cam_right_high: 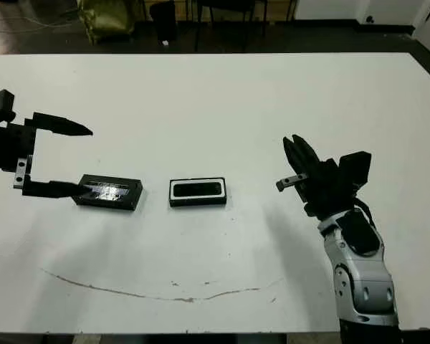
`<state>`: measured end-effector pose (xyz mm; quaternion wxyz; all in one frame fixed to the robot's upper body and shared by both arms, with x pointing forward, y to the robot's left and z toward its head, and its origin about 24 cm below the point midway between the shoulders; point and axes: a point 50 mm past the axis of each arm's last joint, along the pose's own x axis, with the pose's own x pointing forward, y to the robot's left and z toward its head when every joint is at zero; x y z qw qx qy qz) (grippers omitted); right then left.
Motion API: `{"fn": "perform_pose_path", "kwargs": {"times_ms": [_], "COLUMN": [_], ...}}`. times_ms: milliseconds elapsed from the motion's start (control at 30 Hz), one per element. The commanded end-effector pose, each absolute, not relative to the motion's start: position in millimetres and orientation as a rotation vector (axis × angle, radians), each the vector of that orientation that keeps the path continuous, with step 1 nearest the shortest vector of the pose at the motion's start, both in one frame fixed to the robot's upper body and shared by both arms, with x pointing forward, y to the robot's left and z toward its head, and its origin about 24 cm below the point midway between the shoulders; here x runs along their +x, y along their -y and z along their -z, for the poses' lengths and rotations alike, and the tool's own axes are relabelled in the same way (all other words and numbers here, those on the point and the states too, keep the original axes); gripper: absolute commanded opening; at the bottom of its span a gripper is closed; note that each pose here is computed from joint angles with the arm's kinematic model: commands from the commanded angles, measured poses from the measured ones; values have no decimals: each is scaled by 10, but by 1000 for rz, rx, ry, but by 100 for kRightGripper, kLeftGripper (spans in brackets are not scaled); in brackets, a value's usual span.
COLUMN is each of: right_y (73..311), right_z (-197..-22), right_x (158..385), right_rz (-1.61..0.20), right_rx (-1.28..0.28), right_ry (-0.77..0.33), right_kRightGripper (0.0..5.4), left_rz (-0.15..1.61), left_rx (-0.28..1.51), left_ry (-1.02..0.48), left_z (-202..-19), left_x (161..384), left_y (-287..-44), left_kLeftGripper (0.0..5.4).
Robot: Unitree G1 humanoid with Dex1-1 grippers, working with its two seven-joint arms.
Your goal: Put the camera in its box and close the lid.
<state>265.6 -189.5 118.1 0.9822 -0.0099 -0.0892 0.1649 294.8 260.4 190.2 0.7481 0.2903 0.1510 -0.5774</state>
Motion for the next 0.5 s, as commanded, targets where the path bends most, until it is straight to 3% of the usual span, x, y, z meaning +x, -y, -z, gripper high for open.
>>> {"fn": "perform_pose_path", "kwargs": {"times_ms": [33,267,500], "right_y": [1943,1943,1947], "right_z": [-1100,-1080,-1068], "right_x": [2644,2650,2640], "right_rz": [-329,-330,-327], "right_rx": [-35,-46,-52], "right_ry": [132,127,122], "right_kRightGripper": [0,0,0], "left_rz": [1297,1373,1320], "left_rx": [688,781,919], "left_ry": [-319,-296,-353], "left_z": [-1893,-1860,-1791], "left_x": [2981,3045,3093], "left_y": [-2602,-2549,-2474], "left_kLeftGripper": [539,539,539]}}
